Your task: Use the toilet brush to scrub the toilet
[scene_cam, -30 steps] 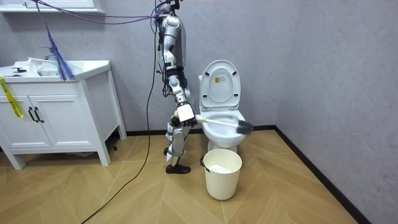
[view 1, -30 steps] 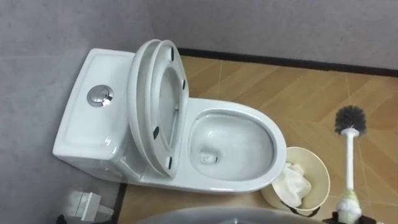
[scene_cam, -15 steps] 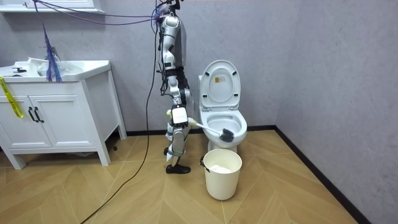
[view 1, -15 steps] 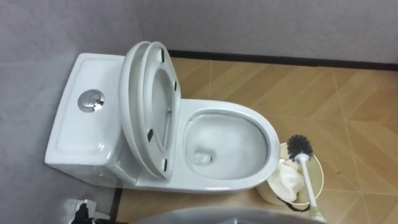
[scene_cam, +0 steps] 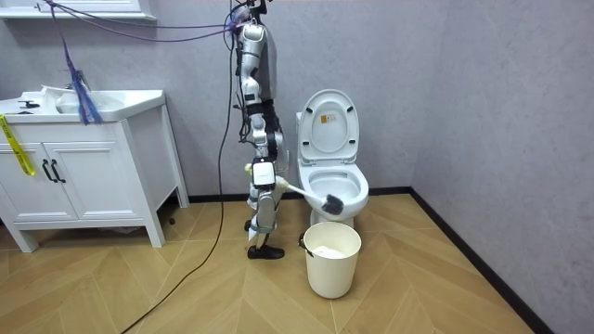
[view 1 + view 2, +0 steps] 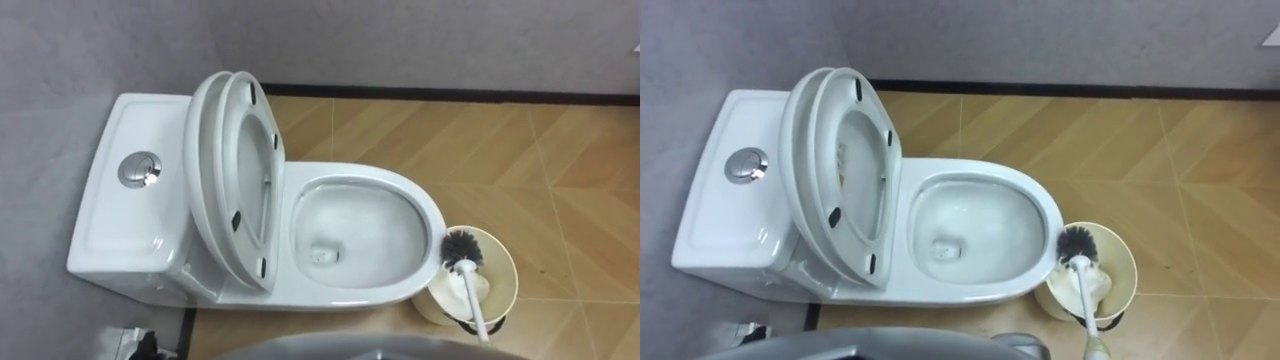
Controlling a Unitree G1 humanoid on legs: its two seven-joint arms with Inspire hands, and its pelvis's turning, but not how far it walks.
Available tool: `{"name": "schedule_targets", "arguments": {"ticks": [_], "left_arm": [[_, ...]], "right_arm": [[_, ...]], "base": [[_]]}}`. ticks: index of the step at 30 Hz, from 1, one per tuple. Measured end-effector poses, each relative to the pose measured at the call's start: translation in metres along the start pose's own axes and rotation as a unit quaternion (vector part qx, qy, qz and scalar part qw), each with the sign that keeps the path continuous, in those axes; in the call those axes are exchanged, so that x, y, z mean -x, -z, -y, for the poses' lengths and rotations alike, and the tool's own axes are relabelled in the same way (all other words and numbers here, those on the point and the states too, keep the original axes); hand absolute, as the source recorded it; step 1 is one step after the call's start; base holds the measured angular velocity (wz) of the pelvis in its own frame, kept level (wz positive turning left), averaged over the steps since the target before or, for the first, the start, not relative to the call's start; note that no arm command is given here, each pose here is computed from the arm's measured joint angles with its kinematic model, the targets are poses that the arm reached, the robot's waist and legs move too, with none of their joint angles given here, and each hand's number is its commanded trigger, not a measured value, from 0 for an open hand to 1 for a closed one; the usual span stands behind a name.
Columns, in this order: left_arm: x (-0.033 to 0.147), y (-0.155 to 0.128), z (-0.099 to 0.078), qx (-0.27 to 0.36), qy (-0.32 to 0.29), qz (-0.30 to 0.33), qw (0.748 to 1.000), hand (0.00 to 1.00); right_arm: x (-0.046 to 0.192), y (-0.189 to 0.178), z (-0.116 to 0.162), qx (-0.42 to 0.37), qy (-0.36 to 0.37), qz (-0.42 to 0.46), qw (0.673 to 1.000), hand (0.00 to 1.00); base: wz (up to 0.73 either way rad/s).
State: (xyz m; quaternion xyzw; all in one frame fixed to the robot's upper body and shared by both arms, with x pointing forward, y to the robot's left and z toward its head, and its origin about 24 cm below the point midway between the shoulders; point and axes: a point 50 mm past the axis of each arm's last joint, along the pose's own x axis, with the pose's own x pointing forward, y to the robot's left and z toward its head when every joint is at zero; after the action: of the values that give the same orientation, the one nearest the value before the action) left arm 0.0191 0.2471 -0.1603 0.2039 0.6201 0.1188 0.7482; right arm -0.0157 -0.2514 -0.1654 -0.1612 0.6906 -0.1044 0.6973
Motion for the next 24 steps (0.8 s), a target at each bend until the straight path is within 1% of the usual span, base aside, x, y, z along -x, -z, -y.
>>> {"name": "schedule_targets", "arguments": {"ticks": [5,24], "left_arm": [[0.0000,0.0023,-0.0002,-0.024,-0.001,-0.011,1.000,0.00],[0.0008,0.0001,0.0079,-0.023,0.022,-0.018,0.999,0.00]], "right_arm": [[0.0005,0.0007,-0.0059,0.009,-0.022,-0.012,1.000,0.00],[0.0008,0.0049,-0.0075,0.010,-0.033,-0.024,0.999,0.00]], "base": [[0.01],[0.00]]}}
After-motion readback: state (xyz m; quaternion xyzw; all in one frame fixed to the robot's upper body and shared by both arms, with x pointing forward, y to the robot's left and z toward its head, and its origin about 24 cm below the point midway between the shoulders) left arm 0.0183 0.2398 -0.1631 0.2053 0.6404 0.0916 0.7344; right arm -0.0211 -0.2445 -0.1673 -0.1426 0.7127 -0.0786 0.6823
